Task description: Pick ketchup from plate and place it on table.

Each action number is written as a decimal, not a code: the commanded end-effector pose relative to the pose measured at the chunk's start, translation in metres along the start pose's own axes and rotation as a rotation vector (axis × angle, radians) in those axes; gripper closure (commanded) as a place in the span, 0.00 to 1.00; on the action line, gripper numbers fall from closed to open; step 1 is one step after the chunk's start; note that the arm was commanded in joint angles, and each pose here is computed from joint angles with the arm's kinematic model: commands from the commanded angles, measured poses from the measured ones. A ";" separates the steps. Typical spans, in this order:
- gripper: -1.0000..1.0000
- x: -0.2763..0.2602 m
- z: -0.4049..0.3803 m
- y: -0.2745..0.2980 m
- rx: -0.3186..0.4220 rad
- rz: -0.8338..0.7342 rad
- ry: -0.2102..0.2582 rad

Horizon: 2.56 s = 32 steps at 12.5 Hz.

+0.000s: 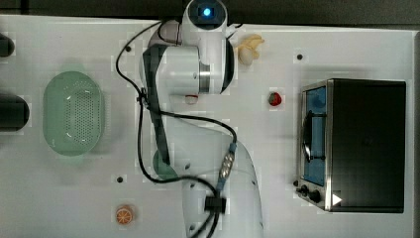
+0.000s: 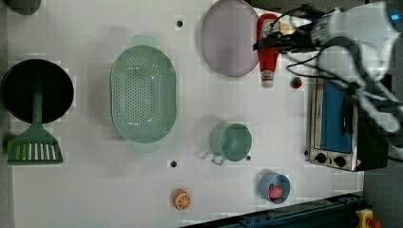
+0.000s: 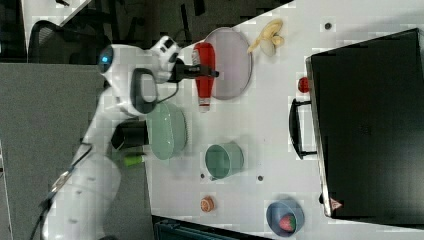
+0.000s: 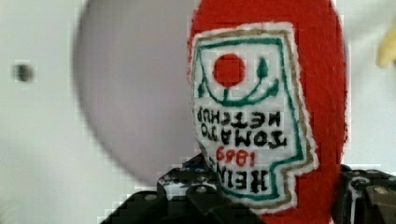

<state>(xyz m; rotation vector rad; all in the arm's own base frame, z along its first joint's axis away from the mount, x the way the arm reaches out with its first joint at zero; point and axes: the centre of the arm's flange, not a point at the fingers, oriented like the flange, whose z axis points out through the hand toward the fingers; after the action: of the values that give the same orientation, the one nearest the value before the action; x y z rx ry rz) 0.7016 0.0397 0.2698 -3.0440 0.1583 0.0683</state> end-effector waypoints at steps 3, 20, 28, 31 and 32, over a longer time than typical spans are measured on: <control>0.38 -0.033 -0.148 0.046 -0.023 0.124 -0.003; 0.26 -0.175 0.045 0.110 -0.072 0.212 -0.116; 0.00 -0.152 -0.027 0.092 -0.064 0.279 -0.012; 0.00 -0.146 -0.148 0.071 -0.049 0.470 0.090; 0.00 -0.148 -0.186 0.065 -0.046 0.513 0.115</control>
<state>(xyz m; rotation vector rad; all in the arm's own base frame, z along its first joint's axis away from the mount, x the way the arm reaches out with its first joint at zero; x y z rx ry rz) 0.5455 -0.0382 0.3828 -3.0349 0.7536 0.1497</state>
